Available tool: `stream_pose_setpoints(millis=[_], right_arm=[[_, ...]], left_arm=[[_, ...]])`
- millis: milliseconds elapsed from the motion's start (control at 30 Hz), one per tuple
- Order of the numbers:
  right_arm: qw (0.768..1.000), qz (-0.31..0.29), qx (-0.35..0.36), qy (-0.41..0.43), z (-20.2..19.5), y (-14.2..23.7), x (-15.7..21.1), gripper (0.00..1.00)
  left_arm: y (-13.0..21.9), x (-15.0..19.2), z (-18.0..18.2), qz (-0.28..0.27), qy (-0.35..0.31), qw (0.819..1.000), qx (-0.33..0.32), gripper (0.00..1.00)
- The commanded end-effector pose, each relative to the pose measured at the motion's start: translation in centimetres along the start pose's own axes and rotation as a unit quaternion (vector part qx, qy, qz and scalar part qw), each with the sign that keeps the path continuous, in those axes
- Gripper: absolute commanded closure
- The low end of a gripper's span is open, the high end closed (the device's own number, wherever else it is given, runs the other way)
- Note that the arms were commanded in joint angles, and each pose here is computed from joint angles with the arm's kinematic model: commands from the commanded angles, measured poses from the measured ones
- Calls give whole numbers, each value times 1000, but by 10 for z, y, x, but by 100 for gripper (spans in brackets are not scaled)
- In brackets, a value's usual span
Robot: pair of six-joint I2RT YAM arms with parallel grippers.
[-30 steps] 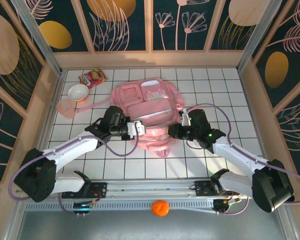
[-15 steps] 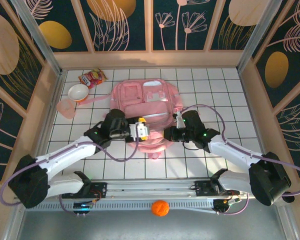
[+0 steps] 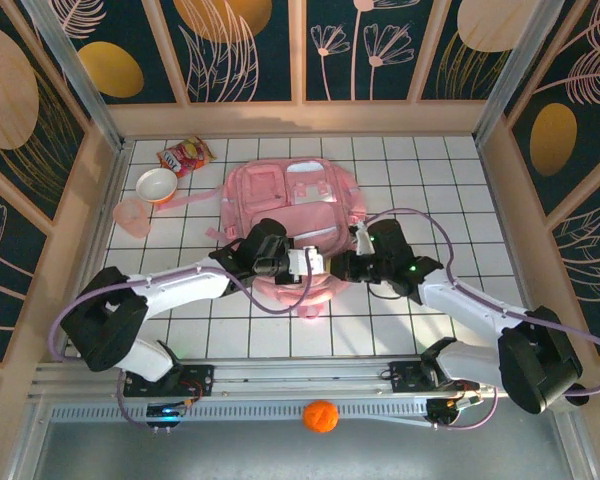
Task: Pack the student bag
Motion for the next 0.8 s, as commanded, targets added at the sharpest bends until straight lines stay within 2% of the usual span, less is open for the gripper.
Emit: stream_pose_setpoints(millis=[0,233,467,600,767], right_arm=[[999,-52,-2,12,-10,24,-23,100],[991,-127,-19,-27,-60,45,-67,100],[988,-150,-6,-41,-104,40,-113,100],[984,-168,12,-54,-128,41,-132,100],[985,-166,10,-39,-126,41,-137,100]], left_arm=[[24,14,-17,10,-40,999,4,100],[58,19,-46,-29,-72,997,25,100],[76,20,-59,-48,-95,994,34,100],[83,27,-58,-39,-87,995,28,100],[89,25,-51,-45,-49,998,6,100]])
Point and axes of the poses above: each hand's point on the last joint's axis, 136 mm out from that joint toward the fingers, its own y axis back along the fingers, its own z axis along the line the jaws close on, x = y × z, the point moved 4 cm from there along y, back along the fingers, and after that the axes turned 3 degrees about y, right-handed, at the moved point
